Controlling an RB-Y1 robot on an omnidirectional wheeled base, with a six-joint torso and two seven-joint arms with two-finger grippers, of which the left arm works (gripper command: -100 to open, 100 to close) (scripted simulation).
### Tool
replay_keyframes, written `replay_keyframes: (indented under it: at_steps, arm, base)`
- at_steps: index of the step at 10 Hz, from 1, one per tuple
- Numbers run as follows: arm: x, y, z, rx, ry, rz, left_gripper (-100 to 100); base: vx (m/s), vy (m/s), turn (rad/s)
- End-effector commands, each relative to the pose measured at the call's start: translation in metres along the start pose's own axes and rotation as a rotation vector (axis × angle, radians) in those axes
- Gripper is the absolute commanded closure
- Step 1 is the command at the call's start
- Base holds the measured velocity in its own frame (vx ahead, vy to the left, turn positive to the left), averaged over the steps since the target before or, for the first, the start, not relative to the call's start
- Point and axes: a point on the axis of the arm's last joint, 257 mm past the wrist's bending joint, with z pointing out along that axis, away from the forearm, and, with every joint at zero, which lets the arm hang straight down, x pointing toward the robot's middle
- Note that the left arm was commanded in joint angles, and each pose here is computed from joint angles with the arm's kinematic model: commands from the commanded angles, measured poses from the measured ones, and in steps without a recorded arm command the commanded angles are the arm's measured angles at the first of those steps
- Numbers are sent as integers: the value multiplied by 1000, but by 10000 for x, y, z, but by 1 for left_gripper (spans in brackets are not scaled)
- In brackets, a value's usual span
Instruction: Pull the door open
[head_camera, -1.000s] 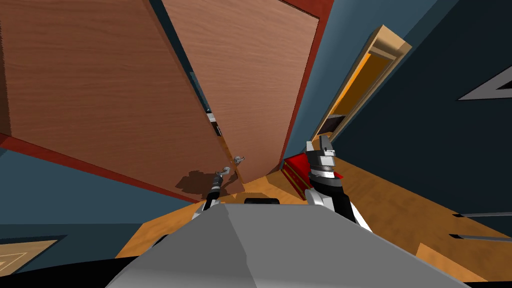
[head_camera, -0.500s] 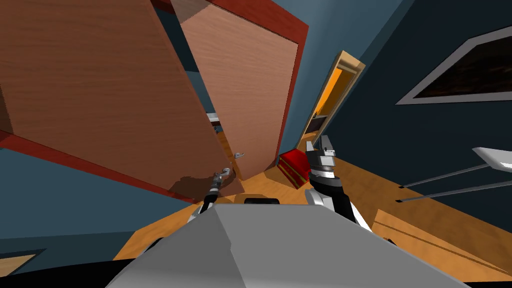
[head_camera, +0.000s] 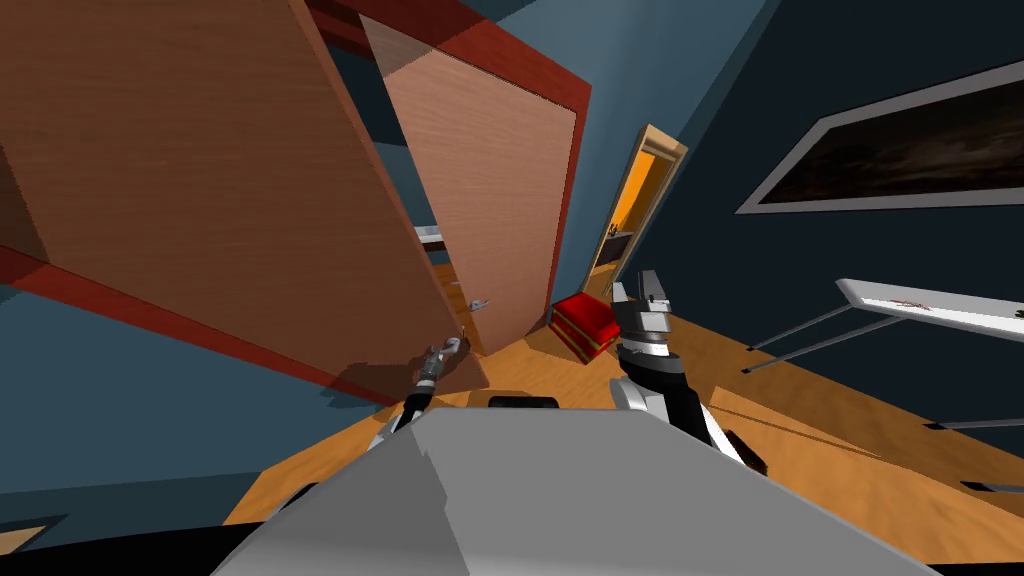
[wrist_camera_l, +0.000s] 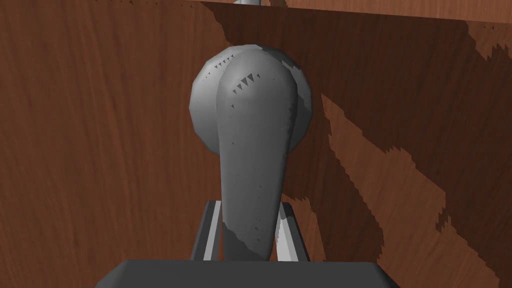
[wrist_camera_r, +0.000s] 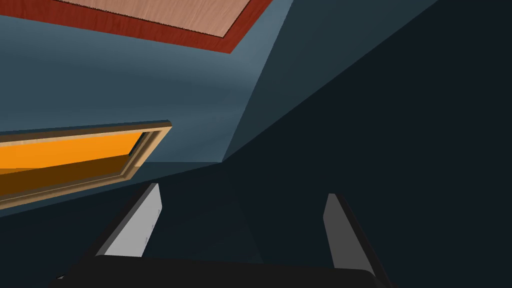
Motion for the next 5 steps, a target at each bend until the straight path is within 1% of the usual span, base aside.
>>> replay_keyframes:
  at_steps: [1,2,3,5]
  arm:
    - [18,-2,-81,3,25,0,100]
    - [30,-3,-132,5,41,0,100]
    - [37,-3,-161,5,50,0,100]
    - [69,-3,-283,7,88,-2,100]
  base:
    - [-138,21,-92]
    - [-227,51,-164]
    - [-176,48,-93]
    - [-175,51,-98]
